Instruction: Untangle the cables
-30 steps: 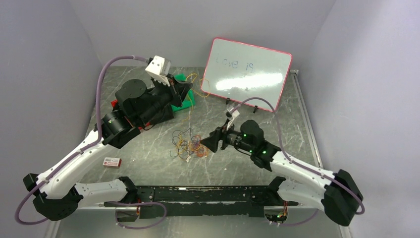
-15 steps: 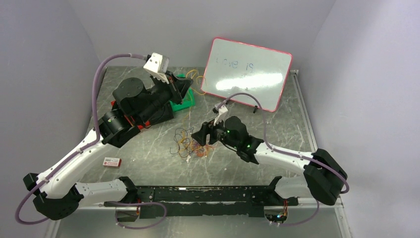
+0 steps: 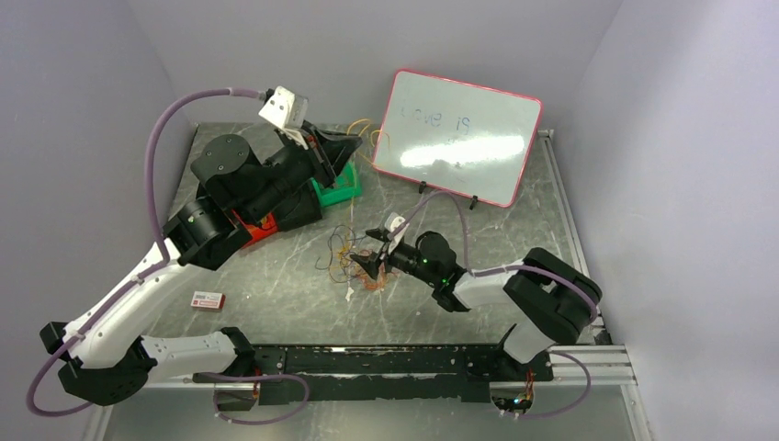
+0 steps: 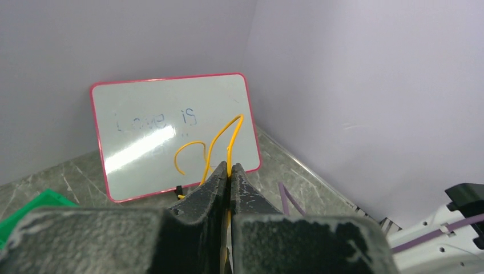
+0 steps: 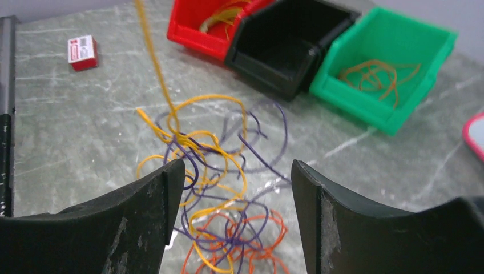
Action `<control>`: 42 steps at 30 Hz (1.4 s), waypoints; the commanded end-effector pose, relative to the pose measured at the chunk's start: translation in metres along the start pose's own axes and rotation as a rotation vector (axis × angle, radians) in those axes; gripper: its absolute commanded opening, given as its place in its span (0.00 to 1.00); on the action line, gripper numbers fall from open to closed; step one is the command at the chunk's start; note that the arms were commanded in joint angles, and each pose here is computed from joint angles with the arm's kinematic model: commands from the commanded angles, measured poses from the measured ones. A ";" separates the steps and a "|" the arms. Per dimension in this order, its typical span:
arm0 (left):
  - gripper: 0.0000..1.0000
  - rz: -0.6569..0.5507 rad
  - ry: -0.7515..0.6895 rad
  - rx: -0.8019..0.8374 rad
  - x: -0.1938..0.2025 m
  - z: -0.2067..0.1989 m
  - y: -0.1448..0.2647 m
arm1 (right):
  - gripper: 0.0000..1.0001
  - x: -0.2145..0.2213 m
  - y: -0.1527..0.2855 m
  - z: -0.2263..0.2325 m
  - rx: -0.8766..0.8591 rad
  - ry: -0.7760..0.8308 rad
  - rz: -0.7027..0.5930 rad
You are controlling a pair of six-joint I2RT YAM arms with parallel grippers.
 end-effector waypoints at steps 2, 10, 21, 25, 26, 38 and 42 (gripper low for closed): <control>0.07 0.014 -0.024 0.065 -0.005 -0.010 -0.002 | 0.70 -0.042 -0.012 -0.013 -0.019 0.200 -0.231; 0.07 0.013 -0.034 0.074 -0.006 -0.011 0.000 | 0.68 -0.044 0.009 -0.030 -0.044 0.246 -0.184; 0.07 0.038 -0.038 0.099 0.000 -0.014 -0.002 | 0.63 -0.031 -0.001 -0.045 -0.155 0.276 -0.122; 0.07 0.039 -0.040 0.101 -0.001 -0.014 -0.002 | 0.63 -0.028 -0.013 -0.040 -0.213 0.266 -0.140; 0.07 0.040 -0.039 0.101 0.000 -0.014 -0.002 | 0.63 -0.027 -0.016 -0.039 -0.228 0.265 -0.142; 0.07 0.044 -0.034 0.102 0.002 -0.014 -0.005 | 0.63 -0.026 -0.030 -0.009 -0.331 0.239 -0.180; 0.07 0.051 -0.030 0.104 0.003 -0.014 -0.006 | 0.63 -0.030 -0.038 -0.006 -0.327 0.225 -0.210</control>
Point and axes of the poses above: each gripper's point midway between its finger pads, its own y axis back along the fingers, its own z axis along the line the jaws close on, x = y × z, the point moved 4 cm from there along y, back along the fingers, and after that the axes turned 14 degrees about y, right-handed, at the moved point
